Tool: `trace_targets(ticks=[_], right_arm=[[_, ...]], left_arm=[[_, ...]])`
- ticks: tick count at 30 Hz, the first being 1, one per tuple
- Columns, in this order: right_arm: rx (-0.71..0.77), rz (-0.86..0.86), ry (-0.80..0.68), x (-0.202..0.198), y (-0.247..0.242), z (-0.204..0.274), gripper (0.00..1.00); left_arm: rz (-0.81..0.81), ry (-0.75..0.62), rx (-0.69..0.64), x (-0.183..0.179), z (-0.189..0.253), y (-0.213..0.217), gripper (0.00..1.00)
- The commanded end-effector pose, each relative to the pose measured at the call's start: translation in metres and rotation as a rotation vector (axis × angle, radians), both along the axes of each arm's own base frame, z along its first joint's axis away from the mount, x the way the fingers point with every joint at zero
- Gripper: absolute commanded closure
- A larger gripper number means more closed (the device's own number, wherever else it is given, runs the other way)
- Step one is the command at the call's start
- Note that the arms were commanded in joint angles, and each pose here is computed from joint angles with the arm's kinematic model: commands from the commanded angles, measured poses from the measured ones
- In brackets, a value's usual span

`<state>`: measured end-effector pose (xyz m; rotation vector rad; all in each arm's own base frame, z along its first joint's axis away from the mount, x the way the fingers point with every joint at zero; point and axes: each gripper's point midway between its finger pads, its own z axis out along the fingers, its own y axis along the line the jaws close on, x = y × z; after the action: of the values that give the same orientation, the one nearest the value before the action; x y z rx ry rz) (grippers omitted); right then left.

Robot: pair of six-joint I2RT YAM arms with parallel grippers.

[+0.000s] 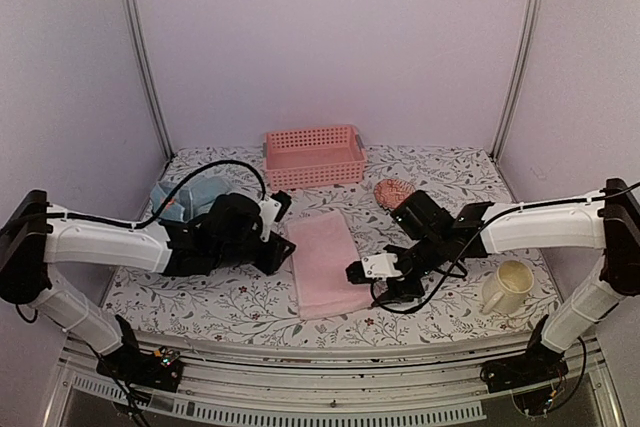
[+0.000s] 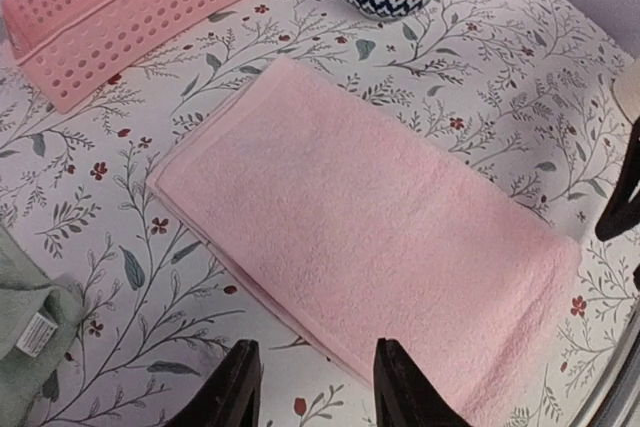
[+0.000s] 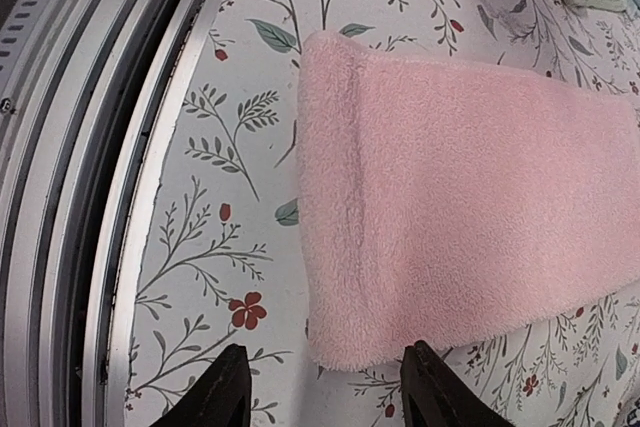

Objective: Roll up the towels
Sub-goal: Pick up the towel from the center of the board.

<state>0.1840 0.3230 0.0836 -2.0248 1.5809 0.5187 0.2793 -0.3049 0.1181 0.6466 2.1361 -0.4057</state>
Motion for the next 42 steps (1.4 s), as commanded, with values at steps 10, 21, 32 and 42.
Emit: trace_targets(ticks=[10,21,32,42], right_arm=[[-0.048,0.008,0.034,0.002,0.023,-0.043,0.53],[-0.119,-0.008,0.08,0.002,0.02,-0.073,0.68],[-0.144,0.076,0.417,-0.033,0.016,-0.064,0.96],[-0.11,0.057,0.593,-0.028,0.013,-0.053,0.96]], left_arm=[[-0.315,-0.106,-0.145,-0.109,0.007,-0.002,0.5],[-0.468,-0.211,-0.063,-0.13,-0.021,-0.024,0.55],[-0.685,-0.201,-0.014,-0.149,-0.043,-0.069,0.63],[-0.727,-0.2,-0.021,-0.151,-0.061,-0.083,0.64]])
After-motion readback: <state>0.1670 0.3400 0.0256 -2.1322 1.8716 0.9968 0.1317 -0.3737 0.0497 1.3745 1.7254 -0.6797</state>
